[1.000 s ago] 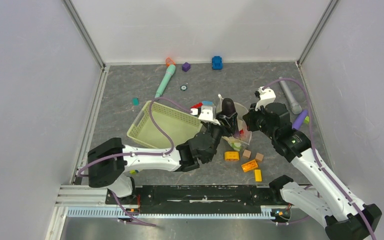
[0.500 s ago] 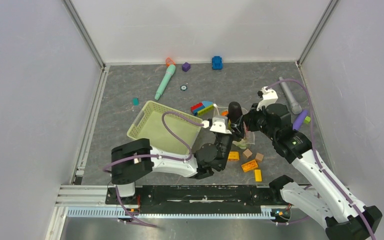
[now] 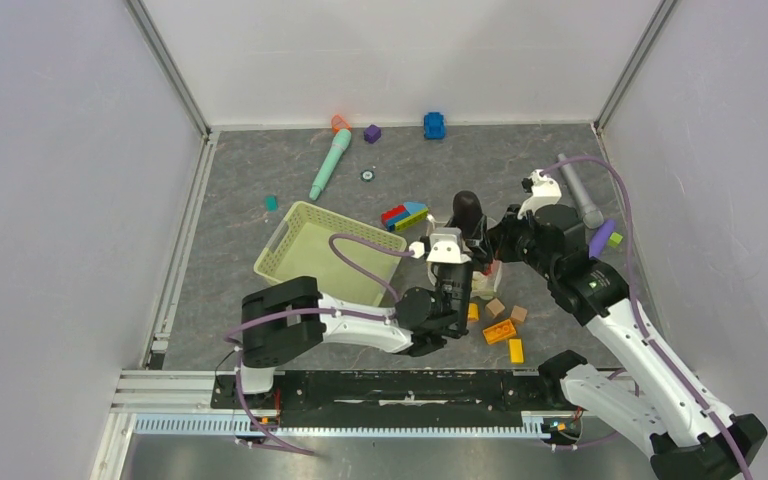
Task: Place the food in the zip-top bag and seal the zipper
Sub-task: Place the fake vegetable in the zipper food storage bag, then adjust the fake vegetable in the zipper food storage bag.
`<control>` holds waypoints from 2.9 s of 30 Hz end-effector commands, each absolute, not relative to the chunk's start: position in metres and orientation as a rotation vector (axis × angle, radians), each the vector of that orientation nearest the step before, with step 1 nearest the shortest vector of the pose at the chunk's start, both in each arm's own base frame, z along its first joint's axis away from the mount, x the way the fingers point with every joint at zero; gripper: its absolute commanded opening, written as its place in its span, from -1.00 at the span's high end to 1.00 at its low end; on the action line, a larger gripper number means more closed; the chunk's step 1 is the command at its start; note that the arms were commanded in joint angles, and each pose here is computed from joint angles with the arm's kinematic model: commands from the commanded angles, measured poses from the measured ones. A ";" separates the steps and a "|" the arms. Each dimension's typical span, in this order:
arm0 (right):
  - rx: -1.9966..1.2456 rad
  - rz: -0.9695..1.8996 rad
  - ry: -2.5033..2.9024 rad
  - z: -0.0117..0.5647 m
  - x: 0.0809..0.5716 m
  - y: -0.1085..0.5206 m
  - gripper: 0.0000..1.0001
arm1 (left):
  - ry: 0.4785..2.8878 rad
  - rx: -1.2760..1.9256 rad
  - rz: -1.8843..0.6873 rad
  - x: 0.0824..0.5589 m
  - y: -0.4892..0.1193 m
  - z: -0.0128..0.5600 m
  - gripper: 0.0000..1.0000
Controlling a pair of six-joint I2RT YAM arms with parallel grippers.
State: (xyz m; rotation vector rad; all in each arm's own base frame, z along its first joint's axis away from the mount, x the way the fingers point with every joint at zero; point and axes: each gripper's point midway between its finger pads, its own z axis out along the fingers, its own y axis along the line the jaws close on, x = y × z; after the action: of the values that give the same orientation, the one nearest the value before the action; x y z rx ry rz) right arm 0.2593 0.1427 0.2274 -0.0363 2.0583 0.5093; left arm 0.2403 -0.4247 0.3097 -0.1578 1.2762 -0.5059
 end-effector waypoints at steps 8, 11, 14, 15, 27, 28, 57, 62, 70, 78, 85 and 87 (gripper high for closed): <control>0.024 0.644 1.952 0.271 0.258 0.154 0.88 | 1.337 -0.246 -0.610 0.211 -0.410 0.277 0.56; 0.017 0.649 1.949 0.270 0.258 0.155 0.86 | 1.360 -0.231 -0.627 0.195 -0.413 0.270 0.36; 0.006 0.648 1.938 0.273 0.259 0.156 0.85 | 1.382 -0.215 -0.609 0.186 -0.418 0.262 0.04; 0.002 0.645 1.940 0.272 0.259 0.156 0.84 | 1.389 -0.210 -0.593 0.184 -0.419 0.260 -0.09; -0.055 0.632 1.986 0.256 0.260 0.160 0.81 | 1.434 -0.160 -0.494 0.164 -0.400 0.271 -0.99; -0.059 0.628 1.993 0.254 0.261 0.160 0.80 | 1.432 -0.147 -0.491 0.162 -0.399 0.274 -0.99; -0.150 0.563 1.999 0.220 0.270 0.162 0.81 | 1.607 0.231 -0.739 0.155 -0.345 0.328 -0.99; -0.171 0.539 2.005 0.216 0.268 0.158 0.81 | 1.679 0.181 -0.796 0.168 -0.304 0.332 -0.99; -0.191 0.504 2.006 0.214 0.267 0.154 0.81 | 1.819 0.078 -0.793 0.186 -0.248 0.304 -0.99; -0.223 0.482 2.007 0.212 0.269 0.153 0.81 | 1.980 0.299 -0.883 0.174 -0.281 0.261 -0.99; -0.253 0.487 2.002 0.212 0.268 0.155 0.81 | 1.994 0.379 -0.970 0.173 -0.318 0.245 -0.99; -0.267 0.495 2.001 0.211 0.268 0.157 0.82 | 2.003 0.369 -0.963 0.181 -0.327 0.243 -0.99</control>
State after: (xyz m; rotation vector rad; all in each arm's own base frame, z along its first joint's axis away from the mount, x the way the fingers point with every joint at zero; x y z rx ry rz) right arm 0.2658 0.1541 0.2062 -0.2289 2.0339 0.4941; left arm 0.1753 -0.3020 0.2280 0.3744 2.0460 -0.8577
